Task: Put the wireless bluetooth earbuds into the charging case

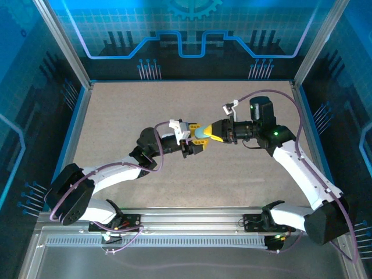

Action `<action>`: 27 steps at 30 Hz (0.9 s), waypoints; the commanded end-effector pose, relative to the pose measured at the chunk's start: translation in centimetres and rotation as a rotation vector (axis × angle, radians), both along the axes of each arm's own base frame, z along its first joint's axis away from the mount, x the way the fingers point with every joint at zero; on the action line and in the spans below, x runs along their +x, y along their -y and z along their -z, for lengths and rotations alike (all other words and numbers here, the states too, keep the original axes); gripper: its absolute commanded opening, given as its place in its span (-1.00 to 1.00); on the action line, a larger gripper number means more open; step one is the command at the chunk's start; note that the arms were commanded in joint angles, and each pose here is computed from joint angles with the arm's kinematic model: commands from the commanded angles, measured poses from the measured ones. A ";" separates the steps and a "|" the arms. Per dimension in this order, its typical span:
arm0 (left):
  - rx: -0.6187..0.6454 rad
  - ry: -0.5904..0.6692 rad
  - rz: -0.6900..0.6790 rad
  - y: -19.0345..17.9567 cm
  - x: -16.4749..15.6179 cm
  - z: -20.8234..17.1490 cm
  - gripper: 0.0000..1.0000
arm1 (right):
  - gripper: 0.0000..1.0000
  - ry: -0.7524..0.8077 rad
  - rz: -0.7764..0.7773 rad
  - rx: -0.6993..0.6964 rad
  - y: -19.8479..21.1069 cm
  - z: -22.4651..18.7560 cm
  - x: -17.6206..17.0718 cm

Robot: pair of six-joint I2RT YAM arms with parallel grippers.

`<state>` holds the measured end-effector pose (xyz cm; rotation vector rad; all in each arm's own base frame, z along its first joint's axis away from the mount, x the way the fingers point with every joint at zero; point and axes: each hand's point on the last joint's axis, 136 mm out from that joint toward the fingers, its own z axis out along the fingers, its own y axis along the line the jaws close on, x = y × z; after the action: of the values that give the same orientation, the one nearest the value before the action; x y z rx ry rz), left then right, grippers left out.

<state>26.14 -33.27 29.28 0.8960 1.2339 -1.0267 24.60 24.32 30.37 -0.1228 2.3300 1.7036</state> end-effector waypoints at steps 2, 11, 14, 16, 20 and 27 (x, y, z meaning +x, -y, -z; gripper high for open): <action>0.005 0.043 -0.029 -0.3 0.0 -0.8 0.09 | -0.79 0.057 0.022 0.002 0.2 -0.8 0.2; 0.022 0.063 -0.130 -1.7 0.6 -0.3 0.40 | -0.77 0.074 0.257 -0.061 4.3 1.3 3.2; 0.017 0.070 -0.193 -2.7 1.2 -0.4 0.45 | -0.76 0.075 0.341 -0.090 5.8 2.9 4.3; 0.013 0.067 -0.230 -3.4 1.5 -0.4 0.48 | -0.75 0.080 0.376 -0.103 6.5 3.9 4.8; -0.003 0.041 -0.321 -5.0 2.5 -0.6 0.55 | -0.74 0.024 0.408 -0.164 7.1 7.6 5.1; -0.013 -0.062 -0.455 -7.8 4.5 -0.4 0.66 | -0.71 -0.117 0.361 -0.235 6.3 13.7 5.3</action>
<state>29.75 -27.02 29.61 0.6266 1.3511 -0.7280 29.54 17.85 18.53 0.3571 2.4164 1.3245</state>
